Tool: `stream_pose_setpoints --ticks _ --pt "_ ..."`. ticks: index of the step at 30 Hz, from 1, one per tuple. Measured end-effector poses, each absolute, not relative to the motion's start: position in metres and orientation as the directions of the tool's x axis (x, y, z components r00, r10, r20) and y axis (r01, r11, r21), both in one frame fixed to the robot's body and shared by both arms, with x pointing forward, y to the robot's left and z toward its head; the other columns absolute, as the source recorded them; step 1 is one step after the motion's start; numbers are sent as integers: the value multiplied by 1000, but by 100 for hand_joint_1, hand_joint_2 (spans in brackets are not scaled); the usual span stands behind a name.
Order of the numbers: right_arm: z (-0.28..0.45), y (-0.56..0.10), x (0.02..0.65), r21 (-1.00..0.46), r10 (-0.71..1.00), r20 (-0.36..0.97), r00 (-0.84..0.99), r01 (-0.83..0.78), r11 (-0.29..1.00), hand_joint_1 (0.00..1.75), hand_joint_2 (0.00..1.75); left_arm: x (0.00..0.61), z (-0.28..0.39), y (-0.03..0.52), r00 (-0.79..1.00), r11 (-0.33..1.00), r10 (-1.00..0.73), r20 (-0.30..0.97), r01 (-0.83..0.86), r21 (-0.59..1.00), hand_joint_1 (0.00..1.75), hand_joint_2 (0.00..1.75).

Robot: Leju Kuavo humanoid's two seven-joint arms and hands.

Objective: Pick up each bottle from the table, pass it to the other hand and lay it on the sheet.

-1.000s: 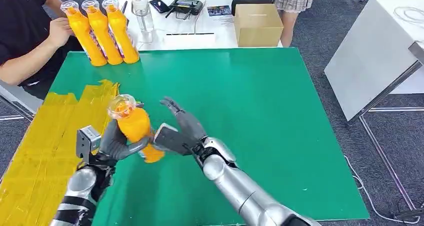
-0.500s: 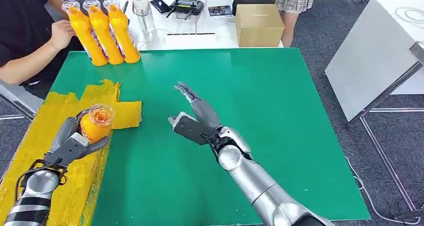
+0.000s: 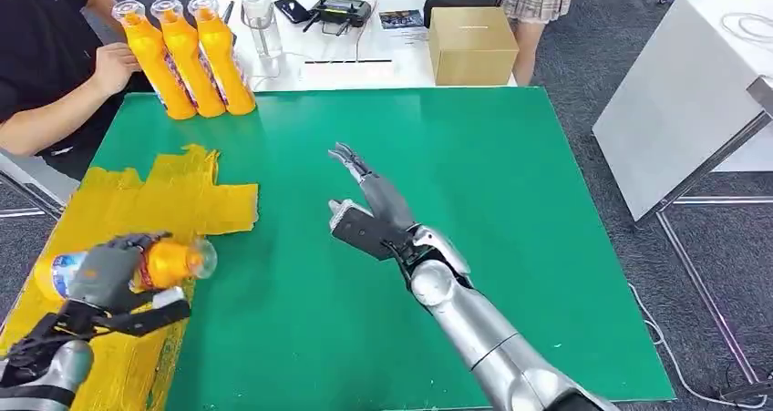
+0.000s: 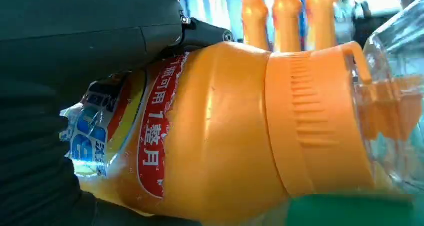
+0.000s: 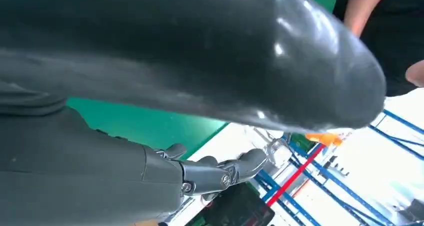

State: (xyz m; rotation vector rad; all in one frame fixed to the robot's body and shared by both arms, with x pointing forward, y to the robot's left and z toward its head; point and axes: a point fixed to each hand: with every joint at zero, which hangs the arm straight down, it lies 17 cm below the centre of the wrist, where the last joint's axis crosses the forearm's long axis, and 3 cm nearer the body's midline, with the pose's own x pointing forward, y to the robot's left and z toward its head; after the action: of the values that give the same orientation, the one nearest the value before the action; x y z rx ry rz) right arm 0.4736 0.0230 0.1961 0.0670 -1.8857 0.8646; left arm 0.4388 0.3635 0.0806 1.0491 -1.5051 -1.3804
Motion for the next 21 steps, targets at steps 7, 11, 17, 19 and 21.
stream_pose_setpoints --ticks 7,11,17,19,21 --pt "196 22 474 -532 318 816 -483 -410 741 0 0 425 27 347 -365 -24 -931 0 61 998 175 175" --pt "196 21 474 -532 318 816 -483 -411 740 0 0 426 19 344 -381 -31 -925 2 82 996 175 175" --pt "195 22 473 -530 315 818 -482 -416 739 0 0 429 15 345 -374 -25 -927 13 98 995 0 0" --pt "196 22 473 -529 314 818 -482 -416 739 0 0 431 14 345 -368 -9 -929 31 105 994 0 0" --pt "195 22 473 -530 314 818 -482 -416 739 0 0 430 11 343 -369 1 -928 43 115 993 0 0"
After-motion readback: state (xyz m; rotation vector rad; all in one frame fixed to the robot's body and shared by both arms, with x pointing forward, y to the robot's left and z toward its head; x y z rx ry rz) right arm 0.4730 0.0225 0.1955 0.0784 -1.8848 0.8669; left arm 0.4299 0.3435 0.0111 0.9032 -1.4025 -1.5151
